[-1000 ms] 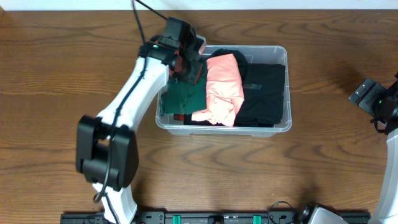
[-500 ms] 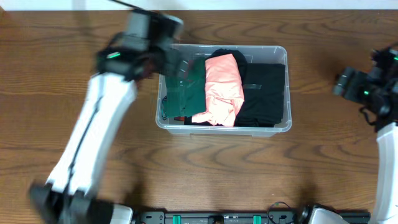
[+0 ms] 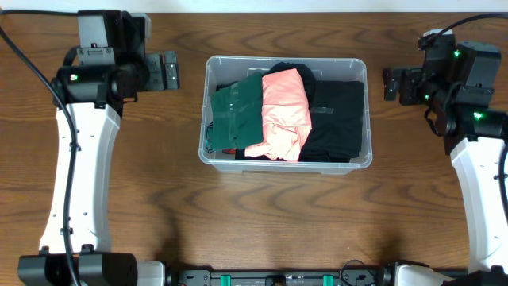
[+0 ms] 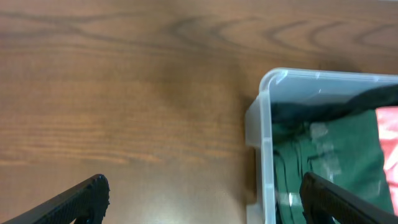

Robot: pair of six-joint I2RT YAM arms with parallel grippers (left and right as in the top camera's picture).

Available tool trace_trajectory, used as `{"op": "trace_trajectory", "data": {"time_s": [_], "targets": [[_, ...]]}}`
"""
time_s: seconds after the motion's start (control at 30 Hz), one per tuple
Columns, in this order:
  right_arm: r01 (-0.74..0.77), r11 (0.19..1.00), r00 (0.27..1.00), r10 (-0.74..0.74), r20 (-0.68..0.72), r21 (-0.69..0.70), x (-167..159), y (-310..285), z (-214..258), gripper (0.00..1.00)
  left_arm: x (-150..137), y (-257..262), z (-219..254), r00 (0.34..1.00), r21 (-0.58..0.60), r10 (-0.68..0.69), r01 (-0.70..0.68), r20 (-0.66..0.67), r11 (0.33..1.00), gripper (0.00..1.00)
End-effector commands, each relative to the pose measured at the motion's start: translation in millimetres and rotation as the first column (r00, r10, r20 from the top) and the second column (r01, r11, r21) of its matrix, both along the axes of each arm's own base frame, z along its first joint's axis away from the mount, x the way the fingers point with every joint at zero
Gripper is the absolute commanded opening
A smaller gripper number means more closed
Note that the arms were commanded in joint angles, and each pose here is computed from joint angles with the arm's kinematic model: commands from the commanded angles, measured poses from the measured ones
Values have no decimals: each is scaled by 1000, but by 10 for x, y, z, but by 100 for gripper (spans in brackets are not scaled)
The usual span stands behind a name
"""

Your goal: Pack container

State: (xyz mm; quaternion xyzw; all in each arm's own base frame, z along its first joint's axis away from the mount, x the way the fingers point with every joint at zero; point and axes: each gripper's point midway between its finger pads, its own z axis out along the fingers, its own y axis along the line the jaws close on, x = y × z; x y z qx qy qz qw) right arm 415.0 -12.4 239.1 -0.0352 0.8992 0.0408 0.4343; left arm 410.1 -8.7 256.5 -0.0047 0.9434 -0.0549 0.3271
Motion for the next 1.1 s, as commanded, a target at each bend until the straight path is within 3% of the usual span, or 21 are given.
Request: {"op": "trace_trajectory", "data": {"time_s": [0.0, 0.13, 0.37, 0.67, 0.83, 1.03, 1.07], "targets": [[-41, 999, 999, 41, 32, -8, -126, 87, 174, 99, -136, 83, 137, 1000, -4, 25, -25, 13, 1000, 98], [-8, 1000, 999, 9, 51, -13, -389, 64, 387, 99, -408, 136, 298, 999, 11, 29, -29, 20, 1000, 98], [61, 996, 989, -52, 137, -63, -1097, 0, 706, 99, -1115, 102, 583, 985, 40, 8, -16, 175, 999, 98], [73, 995, 944, -47, 327, -69, -1919, 84, 601, 99, -1985, 38, 489, 876, 55, 1, -31, 483, 998, 98], [65, 996, 975, -50, 215, -65, -2255, 117, 257, 99, -2364, 11, 289, 888, 54, 1, -29, 459, 998, 98], [50, 997, 998, -52, -39, -55, -2616, 153, -266, 99, -2635, -8, -72, 949, 47, 6, -22, 314, 999, 98], [51, 997, 998, -52, -27, -56, -2595, 151, -249, 99, -2671, -11, -124, 957, 45, 6, -20, 289, 999, 98]]}}
